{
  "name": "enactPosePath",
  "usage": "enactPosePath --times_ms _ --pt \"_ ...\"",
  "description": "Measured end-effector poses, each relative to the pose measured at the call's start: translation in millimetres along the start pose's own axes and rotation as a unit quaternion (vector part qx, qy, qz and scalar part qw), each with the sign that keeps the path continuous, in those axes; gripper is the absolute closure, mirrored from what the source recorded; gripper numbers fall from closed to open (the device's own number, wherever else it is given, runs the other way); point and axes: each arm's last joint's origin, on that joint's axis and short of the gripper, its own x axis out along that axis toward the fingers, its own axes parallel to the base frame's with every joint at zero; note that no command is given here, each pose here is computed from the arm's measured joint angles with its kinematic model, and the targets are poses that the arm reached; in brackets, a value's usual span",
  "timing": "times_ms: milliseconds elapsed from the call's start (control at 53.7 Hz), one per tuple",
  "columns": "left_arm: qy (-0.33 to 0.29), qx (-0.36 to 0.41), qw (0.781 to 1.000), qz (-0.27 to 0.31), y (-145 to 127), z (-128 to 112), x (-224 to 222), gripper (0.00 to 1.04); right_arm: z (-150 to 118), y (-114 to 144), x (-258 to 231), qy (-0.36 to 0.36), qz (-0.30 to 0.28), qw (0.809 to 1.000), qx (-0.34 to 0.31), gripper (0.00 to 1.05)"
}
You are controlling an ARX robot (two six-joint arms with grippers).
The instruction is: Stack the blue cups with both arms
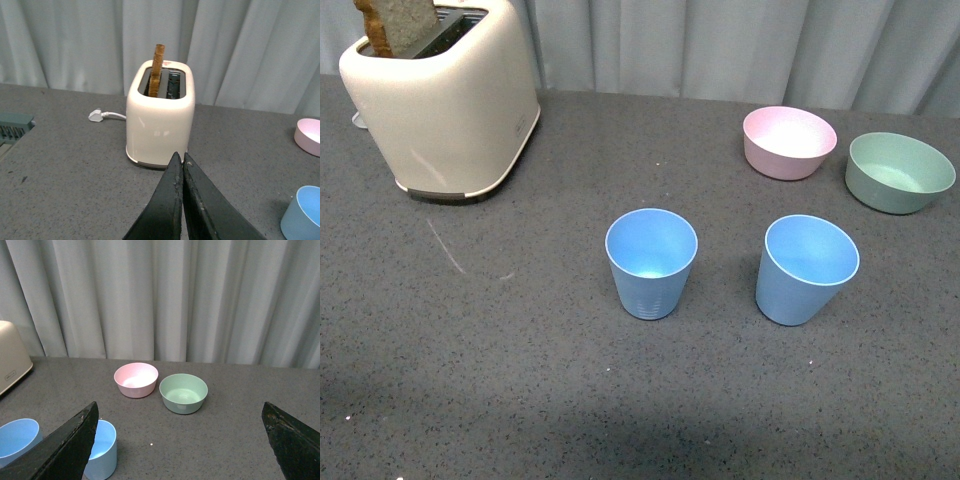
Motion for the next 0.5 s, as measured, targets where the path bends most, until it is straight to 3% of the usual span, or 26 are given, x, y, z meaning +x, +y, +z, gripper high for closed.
enactPosePath --times_ms 502 --pt "-0.015 0.0 1.0 -0.003 0.4 9.2 -23.4 1.01 -0.1 0.0 0.0 0.0 0.0 1.0 0.0 0.1"
